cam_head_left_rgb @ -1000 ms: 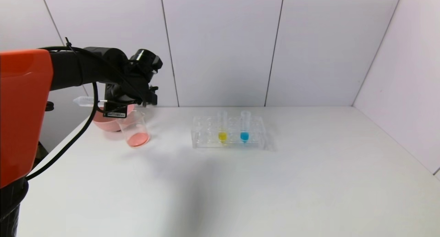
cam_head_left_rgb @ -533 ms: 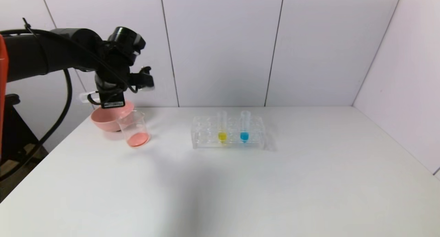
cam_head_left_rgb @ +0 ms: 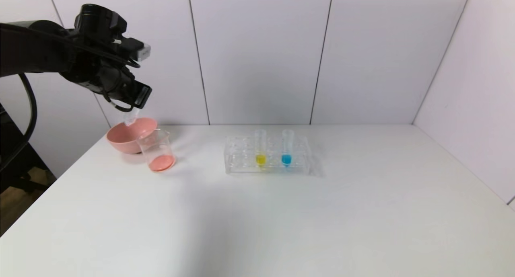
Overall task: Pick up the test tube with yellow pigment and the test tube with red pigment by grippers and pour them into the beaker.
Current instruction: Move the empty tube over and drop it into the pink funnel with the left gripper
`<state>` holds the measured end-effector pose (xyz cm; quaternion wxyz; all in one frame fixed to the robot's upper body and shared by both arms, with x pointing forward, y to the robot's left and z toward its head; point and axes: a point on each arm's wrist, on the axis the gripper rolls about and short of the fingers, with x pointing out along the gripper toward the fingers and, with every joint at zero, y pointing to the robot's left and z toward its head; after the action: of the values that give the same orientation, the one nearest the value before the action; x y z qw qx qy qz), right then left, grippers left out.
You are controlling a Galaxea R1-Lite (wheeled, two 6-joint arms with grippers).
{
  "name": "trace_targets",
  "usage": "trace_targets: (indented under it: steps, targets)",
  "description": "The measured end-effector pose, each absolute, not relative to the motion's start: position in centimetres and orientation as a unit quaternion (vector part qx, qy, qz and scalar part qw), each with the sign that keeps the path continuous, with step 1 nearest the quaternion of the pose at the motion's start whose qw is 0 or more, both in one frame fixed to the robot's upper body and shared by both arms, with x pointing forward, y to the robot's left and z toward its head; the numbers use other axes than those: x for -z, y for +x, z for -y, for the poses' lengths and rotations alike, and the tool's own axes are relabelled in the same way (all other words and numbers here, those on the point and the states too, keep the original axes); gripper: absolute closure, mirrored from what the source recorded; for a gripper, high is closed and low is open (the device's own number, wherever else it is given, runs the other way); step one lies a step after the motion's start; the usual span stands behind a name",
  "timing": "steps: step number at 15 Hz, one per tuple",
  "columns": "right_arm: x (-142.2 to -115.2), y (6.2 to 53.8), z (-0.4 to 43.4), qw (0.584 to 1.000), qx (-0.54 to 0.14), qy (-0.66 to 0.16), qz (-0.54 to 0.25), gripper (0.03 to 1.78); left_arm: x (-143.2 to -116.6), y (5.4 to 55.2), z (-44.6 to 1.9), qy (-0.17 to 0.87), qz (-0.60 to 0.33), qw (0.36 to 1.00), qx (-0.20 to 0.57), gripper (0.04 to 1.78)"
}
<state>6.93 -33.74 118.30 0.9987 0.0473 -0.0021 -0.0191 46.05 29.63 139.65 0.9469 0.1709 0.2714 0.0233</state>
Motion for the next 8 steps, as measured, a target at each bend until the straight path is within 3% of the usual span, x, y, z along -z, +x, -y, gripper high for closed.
trace_targets:
  steps: [4,8]
  targets:
    - [-118.3,6.9,33.7,0.999,0.019,0.047,0.002,0.10,-137.9,44.6,-30.6,0.108,-0.197,0.974,-0.032,1.39]
    - [-118.3,6.9,33.7,0.999,0.019,0.047,0.002,0.10,-136.6,43.3,-32.1,0.050,-0.057,0.992,-0.100,1.39]
